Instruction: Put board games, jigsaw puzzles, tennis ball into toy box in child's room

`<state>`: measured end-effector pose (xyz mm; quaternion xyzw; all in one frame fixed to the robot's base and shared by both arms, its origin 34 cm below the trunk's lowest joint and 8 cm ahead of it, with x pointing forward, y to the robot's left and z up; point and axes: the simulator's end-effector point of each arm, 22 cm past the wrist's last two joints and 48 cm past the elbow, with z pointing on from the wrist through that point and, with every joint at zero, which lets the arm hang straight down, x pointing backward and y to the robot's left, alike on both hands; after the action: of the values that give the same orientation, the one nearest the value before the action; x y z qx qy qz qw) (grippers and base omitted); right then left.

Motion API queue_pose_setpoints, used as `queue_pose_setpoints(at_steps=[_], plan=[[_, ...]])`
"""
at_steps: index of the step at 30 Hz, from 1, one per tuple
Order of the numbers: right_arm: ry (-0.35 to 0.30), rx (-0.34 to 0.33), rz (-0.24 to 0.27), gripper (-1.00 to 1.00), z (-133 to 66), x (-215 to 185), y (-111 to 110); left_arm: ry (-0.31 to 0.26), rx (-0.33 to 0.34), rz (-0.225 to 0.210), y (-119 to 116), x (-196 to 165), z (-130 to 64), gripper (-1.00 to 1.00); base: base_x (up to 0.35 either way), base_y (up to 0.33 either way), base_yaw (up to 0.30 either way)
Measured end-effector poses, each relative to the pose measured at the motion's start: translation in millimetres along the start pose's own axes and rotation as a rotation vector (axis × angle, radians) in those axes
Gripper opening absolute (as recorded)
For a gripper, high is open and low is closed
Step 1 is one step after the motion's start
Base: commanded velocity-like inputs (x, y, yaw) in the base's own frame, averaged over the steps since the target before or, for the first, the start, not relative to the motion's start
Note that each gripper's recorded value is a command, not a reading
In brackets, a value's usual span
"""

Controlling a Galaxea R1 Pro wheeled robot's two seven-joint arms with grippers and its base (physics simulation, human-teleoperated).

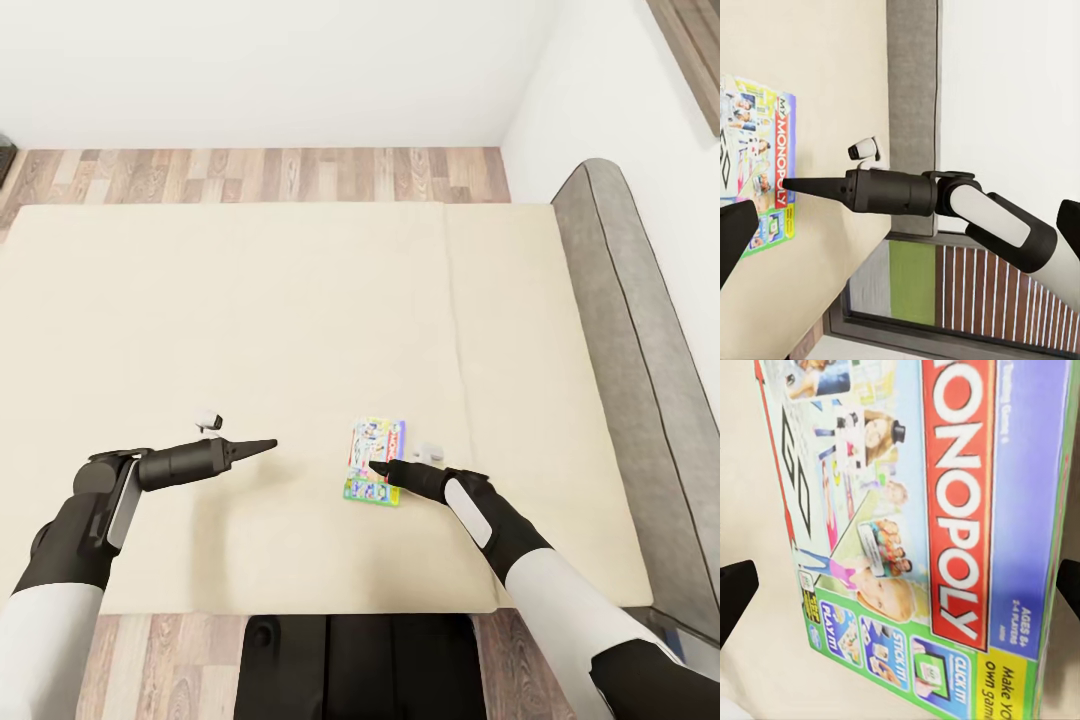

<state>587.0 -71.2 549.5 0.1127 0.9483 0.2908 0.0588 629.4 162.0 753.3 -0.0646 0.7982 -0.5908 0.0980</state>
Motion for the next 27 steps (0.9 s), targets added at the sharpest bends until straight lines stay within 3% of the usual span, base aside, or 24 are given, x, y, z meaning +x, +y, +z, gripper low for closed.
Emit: queue_pose_setpoints(at_steps=[27], plan=[[0.000,0.000,0.000,1.00,0.0,0.2,0.1,0.000,0.000,0.000,-0.1,0.0,0.1,1.00,0.000,0.053,0.000]])
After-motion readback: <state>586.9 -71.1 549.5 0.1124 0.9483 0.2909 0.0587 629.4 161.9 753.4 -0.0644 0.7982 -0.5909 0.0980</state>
